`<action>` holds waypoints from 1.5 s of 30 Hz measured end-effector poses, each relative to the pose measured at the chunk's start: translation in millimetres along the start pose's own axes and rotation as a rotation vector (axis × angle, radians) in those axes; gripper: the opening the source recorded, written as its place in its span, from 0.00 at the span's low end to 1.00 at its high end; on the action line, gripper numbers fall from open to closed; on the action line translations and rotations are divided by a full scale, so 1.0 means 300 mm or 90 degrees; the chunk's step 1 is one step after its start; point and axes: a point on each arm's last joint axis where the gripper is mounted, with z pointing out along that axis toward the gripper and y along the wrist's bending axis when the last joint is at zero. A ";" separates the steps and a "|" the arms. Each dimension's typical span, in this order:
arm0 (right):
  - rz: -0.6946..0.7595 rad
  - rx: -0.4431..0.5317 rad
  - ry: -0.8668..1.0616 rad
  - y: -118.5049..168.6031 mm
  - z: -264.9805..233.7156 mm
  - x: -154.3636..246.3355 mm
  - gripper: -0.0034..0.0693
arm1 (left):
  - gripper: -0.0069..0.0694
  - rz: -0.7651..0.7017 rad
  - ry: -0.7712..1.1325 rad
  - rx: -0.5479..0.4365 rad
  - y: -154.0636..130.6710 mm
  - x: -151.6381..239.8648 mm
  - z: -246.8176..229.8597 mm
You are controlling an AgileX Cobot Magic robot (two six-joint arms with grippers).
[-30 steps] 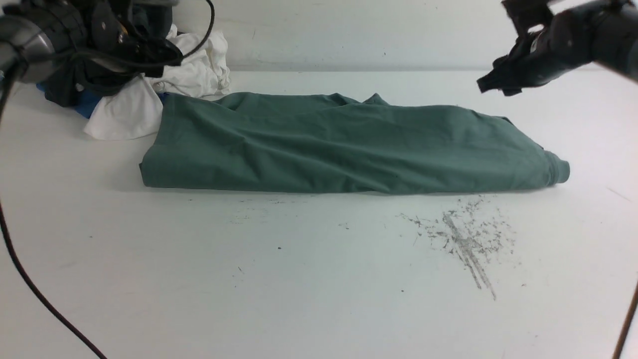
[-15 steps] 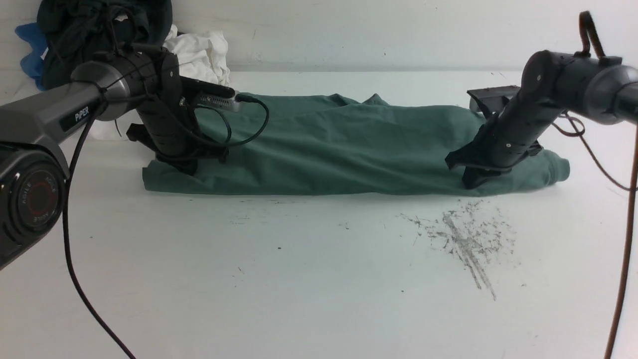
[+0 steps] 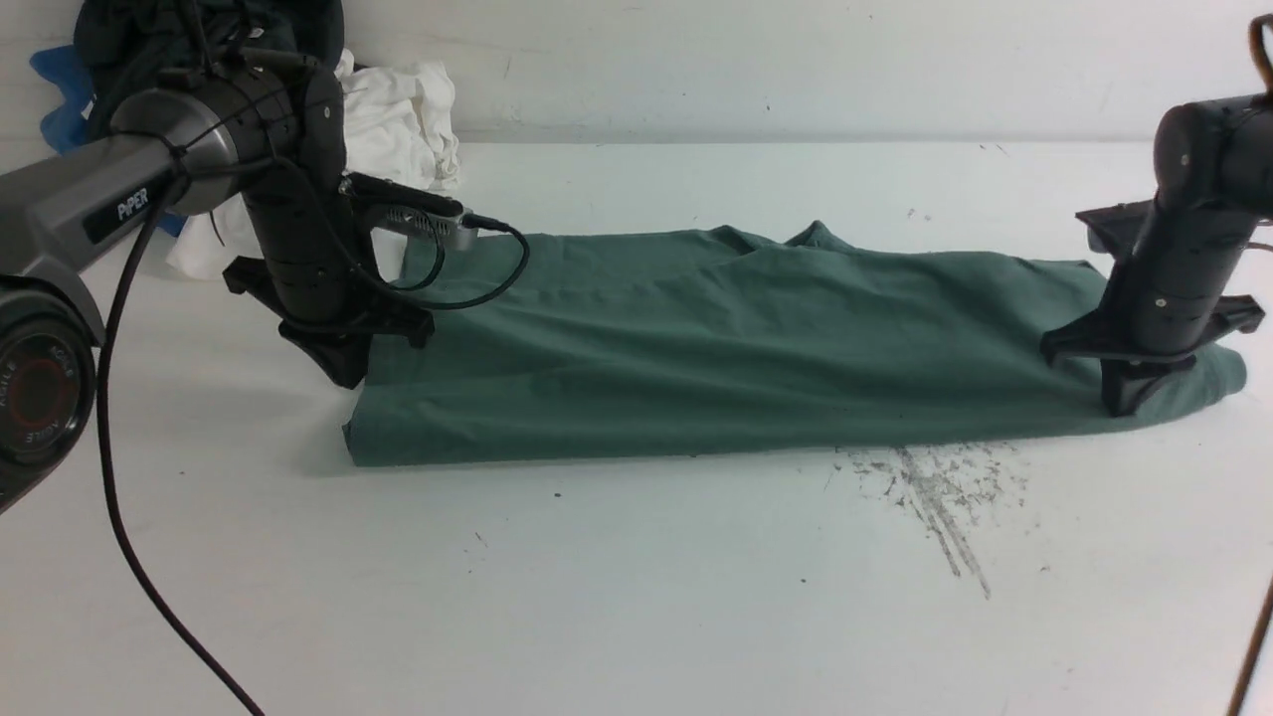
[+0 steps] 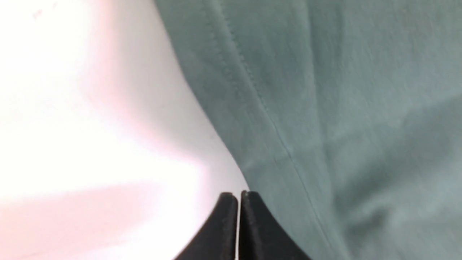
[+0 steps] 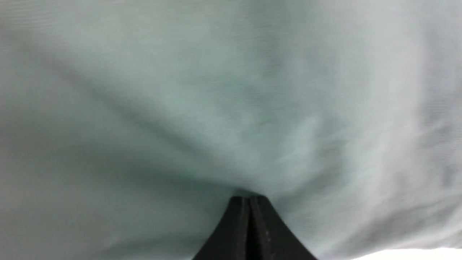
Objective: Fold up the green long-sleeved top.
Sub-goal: Use both arms to drag the lower edge of the fabric forward and fold it over the upper edge
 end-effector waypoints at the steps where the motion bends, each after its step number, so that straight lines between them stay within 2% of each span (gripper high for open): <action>1: -0.003 -0.018 -0.013 0.017 -0.038 0.004 0.03 | 0.08 0.001 -0.009 0.008 -0.005 0.000 -0.018; 5: -0.033 -0.057 -0.093 0.072 -0.180 -0.001 0.03 | 0.08 -0.001 -0.049 0.033 -0.022 0.000 -0.100; 8: -0.020 -0.061 -0.155 0.060 -0.224 -0.015 0.03 | 0.08 -0.002 -0.066 0.061 -0.037 -0.001 -0.125; 12: 0.011 -0.074 -0.181 -0.007 -0.182 -0.029 0.03 | 0.08 0.013 -0.085 0.099 -0.055 -0.010 -0.129; 16: 0.024 -0.118 -0.163 -0.024 -0.098 -0.033 0.04 | 0.08 0.017 -0.152 0.094 -0.056 -0.042 -0.131; 20: 0.026 -0.194 -0.170 0.029 -0.080 -0.047 0.05 | 0.08 -0.007 -0.215 0.085 -0.046 -0.078 -0.116; 24: -0.009 -0.253 -0.215 0.123 -0.092 -0.078 0.06 | 0.08 -0.026 -0.224 0.120 -0.062 -0.100 -0.054; 26: -0.014 -0.263 -0.233 0.166 -0.075 -0.097 0.06 | 0.08 -0.017 -0.212 0.132 -0.079 -0.107 -0.004; 31: -0.028 -0.240 -0.188 0.204 0.042 -0.101 0.06 | 0.08 0.015 -0.140 0.134 -0.110 -0.098 0.136; 36: -0.033 -0.176 -0.152 0.176 0.042 -0.073 0.06 | 0.08 0.030 -0.101 0.126 -0.107 -0.081 0.135; 39: -0.029 -0.125 -0.123 0.157 0.032 -0.015 0.06 | 0.08 0.047 -0.038 0.134 -0.115 -0.050 0.126; 42: -0.030 -0.110 -0.111 0.152 0.011 0.039 0.06 | 0.08 0.060 -0.001 0.132 -0.114 -0.030 0.115; 45: -0.059 -0.122 -0.126 0.172 -0.044 0.087 0.06 | 0.08 0.068 -0.016 0.110 -0.096 -0.030 0.091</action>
